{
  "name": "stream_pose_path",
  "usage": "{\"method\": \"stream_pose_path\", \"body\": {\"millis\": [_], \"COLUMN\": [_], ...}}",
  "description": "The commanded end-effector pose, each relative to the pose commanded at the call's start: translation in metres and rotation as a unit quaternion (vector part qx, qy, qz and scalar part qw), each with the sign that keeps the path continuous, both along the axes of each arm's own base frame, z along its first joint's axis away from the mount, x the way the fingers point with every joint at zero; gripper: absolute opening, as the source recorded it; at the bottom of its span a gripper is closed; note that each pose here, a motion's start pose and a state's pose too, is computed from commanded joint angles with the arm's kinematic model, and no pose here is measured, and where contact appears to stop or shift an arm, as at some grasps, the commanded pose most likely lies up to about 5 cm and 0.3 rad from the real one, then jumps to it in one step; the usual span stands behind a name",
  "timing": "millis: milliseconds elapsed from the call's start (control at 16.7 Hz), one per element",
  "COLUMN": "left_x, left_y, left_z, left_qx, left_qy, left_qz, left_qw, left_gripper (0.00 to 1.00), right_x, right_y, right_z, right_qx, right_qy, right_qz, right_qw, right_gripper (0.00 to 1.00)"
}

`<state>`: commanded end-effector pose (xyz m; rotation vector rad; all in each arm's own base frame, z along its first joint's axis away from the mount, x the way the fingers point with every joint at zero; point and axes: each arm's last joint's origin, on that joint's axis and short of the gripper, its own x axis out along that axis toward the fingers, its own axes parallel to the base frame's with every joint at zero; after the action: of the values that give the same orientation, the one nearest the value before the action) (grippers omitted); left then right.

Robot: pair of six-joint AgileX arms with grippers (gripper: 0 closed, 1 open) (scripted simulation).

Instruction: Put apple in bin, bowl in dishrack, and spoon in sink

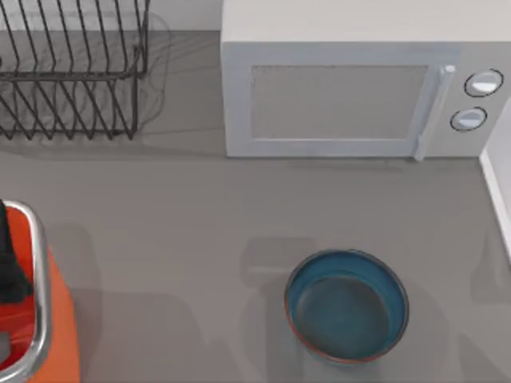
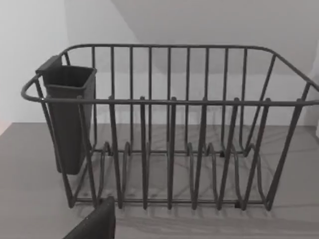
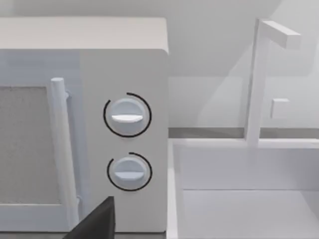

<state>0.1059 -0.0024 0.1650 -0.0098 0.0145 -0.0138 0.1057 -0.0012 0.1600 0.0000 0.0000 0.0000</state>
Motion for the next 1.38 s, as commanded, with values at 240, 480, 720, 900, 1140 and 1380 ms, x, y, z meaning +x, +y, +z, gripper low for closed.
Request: {"method": "stream_pose_path", "body": {"millis": [240,480,720,900,1140,1380], "left_x": [0.004,0.024,0.067,0.106,0.149,0.167], "left_y": [-0.009,-0.028,-0.067,-0.115,-0.198,-0.285], "left_z": [0.029,0.072,0.105,0.113,0.097,0.069], "left_qx": [-0.025,-0.058,-0.071,-0.053,0.002,0.061], "left_qy": [0.051,0.168,0.348,0.498,0.662,0.747], "left_qz": [-0.047,-0.109,-0.150,-0.150,-0.105,-0.037], "left_qw": [0.997,0.978,0.923,0.852,0.742,0.661], "left_gripper": [1.00,1.00,1.00,1.00,1.00,1.00], "right_x": [0.000,0.000,0.000,0.000,0.000,0.000], "right_y": [0.000,0.000,0.000,0.000,0.000,0.000], "right_z": [0.000,0.000,0.000,0.000,0.000,0.000], "right_qx": [0.000,0.000,0.000,0.000,0.000,0.000], "right_qy": [0.000,0.000,0.000,0.000,0.000,0.000], "right_qz": [0.000,0.000,0.000,0.000,0.000,0.000], "right_qw": [1.000,1.000,1.000,1.000,1.000,1.000], "right_gripper": [1.00,1.00,1.00,1.00,1.00,1.00]}}
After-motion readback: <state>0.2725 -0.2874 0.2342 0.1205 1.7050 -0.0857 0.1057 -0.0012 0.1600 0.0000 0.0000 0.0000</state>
